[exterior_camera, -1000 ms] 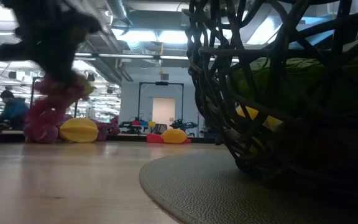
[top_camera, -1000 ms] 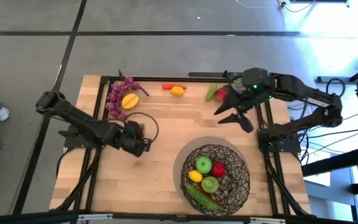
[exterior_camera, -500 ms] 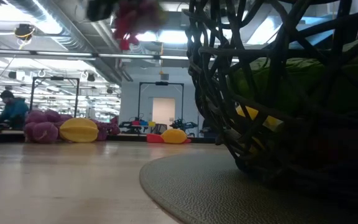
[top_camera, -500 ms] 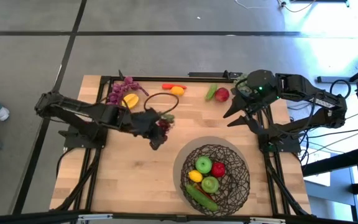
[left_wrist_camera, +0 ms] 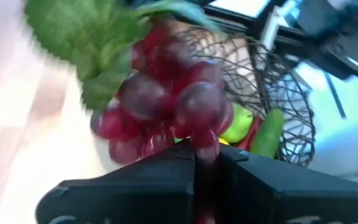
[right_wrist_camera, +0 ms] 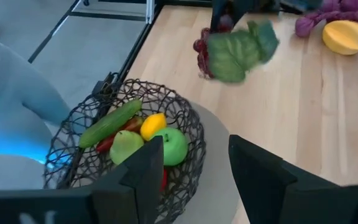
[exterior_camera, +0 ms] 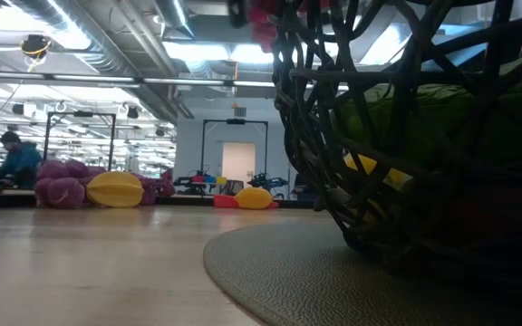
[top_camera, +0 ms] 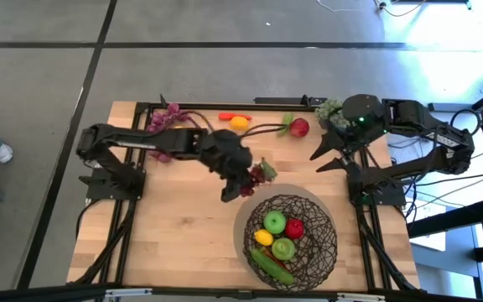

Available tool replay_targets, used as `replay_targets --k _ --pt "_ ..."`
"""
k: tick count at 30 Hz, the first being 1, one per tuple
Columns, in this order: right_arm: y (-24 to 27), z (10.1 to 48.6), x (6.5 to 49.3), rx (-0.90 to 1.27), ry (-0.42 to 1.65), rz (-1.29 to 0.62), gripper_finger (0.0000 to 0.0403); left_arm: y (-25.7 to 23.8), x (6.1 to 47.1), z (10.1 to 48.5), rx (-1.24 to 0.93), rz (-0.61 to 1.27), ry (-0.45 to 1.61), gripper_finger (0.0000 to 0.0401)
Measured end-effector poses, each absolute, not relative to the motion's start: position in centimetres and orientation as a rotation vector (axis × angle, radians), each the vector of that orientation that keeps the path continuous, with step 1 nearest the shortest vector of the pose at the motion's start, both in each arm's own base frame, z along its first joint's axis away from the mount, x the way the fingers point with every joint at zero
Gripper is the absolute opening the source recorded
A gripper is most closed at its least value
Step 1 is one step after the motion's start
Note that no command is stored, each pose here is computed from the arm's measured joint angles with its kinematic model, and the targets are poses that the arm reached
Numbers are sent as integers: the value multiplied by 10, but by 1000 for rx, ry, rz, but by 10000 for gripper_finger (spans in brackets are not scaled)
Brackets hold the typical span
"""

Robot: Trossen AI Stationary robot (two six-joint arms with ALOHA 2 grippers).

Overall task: Build produce basket
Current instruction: Put the violet grapes into the wire basket

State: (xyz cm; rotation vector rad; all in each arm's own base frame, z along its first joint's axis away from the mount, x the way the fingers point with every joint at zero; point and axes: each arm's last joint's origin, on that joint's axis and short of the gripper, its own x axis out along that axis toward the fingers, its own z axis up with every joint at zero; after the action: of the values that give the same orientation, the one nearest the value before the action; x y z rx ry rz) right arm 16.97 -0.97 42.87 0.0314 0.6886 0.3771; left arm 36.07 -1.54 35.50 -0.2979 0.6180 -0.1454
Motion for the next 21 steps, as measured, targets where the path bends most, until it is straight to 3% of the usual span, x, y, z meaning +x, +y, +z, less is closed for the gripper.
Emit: replay_targets --k 11,21 --pt "-6 422 145 31 650 381 177 2 430 345 -185 -500 572 0" --pt "-6 381 146 32 644 379 177 19 477 331 -142 -541 477 0"
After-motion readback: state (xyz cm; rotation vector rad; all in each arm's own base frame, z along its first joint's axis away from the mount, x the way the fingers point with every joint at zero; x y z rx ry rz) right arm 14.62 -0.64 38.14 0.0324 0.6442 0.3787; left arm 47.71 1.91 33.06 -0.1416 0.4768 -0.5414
